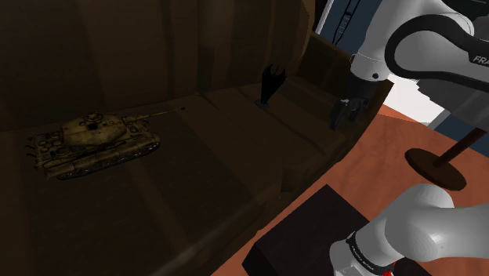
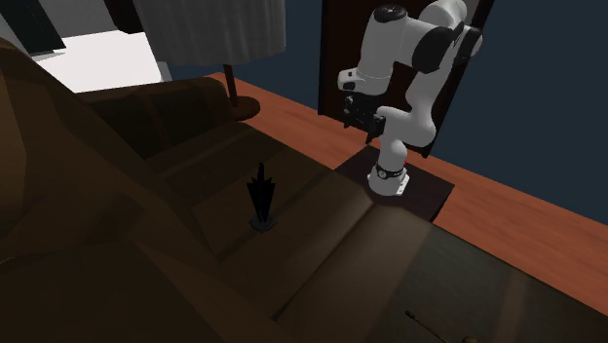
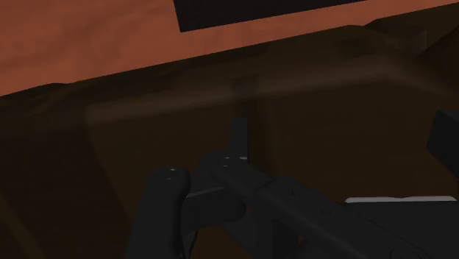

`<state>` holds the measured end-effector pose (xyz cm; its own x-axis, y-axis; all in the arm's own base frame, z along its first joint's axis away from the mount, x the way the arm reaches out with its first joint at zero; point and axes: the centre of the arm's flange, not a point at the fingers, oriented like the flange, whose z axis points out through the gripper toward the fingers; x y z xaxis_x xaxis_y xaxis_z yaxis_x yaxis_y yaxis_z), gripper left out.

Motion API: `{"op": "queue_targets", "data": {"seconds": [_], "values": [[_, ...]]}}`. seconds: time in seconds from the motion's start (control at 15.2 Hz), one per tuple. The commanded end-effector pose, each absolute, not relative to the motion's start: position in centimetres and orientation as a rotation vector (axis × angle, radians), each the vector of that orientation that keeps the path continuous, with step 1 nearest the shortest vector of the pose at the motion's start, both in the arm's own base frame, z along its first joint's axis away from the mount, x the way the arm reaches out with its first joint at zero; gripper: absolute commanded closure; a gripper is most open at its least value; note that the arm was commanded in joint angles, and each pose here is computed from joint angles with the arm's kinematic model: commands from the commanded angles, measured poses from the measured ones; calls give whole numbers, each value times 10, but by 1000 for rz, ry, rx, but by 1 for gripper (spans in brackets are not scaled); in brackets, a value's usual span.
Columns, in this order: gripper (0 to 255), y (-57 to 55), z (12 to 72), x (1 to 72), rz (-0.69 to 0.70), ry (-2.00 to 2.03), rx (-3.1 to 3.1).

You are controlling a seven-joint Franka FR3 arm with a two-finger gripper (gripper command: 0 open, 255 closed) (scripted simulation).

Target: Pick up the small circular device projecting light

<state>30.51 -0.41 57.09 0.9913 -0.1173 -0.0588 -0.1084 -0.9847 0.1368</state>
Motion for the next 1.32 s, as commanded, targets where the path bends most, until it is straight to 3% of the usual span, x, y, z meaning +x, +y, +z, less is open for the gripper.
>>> {"op": "queue_targets", "data": {"seconds": [0.0, 1.25], "values": [[0, -4, 571, 305, -101, -171, 3001], [0, -68, 622, 530, 19, 403, 3067]]}}
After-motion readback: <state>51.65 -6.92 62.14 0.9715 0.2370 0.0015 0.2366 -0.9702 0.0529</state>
